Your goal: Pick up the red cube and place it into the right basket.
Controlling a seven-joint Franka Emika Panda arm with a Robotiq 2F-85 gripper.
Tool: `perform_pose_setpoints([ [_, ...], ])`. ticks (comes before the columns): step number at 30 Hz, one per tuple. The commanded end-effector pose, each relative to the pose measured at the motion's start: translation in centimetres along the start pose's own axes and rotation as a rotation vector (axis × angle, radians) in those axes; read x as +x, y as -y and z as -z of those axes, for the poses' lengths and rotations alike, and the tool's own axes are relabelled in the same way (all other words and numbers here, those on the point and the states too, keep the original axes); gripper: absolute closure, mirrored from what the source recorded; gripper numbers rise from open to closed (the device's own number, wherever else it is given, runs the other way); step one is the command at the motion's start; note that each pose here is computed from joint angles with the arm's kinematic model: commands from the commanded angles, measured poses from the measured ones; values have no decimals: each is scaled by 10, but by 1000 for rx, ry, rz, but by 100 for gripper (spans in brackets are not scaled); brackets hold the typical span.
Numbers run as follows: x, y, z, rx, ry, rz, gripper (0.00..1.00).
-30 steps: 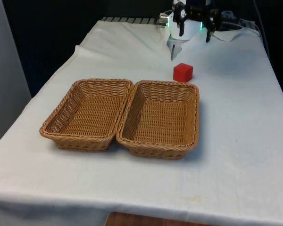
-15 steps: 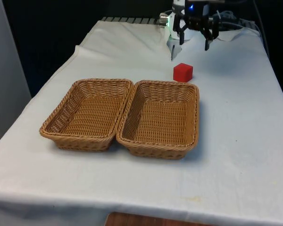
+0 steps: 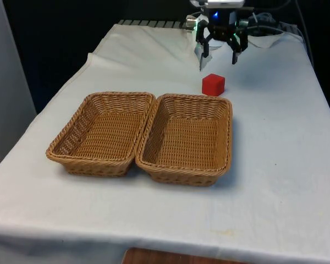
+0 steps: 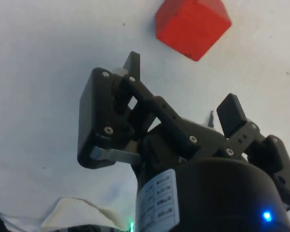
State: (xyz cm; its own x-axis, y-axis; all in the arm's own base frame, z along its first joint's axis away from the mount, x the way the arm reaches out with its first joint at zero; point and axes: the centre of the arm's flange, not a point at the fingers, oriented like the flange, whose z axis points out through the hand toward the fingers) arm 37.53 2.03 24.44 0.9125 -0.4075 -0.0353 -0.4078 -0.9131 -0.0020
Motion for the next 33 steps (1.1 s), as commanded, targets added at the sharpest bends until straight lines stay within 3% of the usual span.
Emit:
perform_pose_setpoints([
  [1, 2, -5, -5, 9, -9, 1, 0],
  [2, 1, -3, -3, -2, 1, 0, 0],
  [3, 3, -7, -7, 10, -11, 2, 0],
  [9, 8, -23, -23, 13, -31, -4, 0],
  [10, 10, -23, -26, -8, -27, -4, 0],
  [11, 9, -25, -25, 14, -34, -4, 0],
  [17, 11, -28, -30, 32, -47, -10, 0],
  [18, 14, -30, -34, 9, -42, -10, 0],
  [19, 11, -29, -30, 35, -48, -11, 0],
  [20, 11, -29, -30, 41, -49, -14, 0],
  [25, 12, -25, -29, 53, -49, -27, 0],
  [26, 14, -29, -34, 29, -44, -24, 0],
  [27, 12, -23, -29, 55, -49, -31, 0],
  [33, 13, -14, -33, 53, -50, -44, 0],
])
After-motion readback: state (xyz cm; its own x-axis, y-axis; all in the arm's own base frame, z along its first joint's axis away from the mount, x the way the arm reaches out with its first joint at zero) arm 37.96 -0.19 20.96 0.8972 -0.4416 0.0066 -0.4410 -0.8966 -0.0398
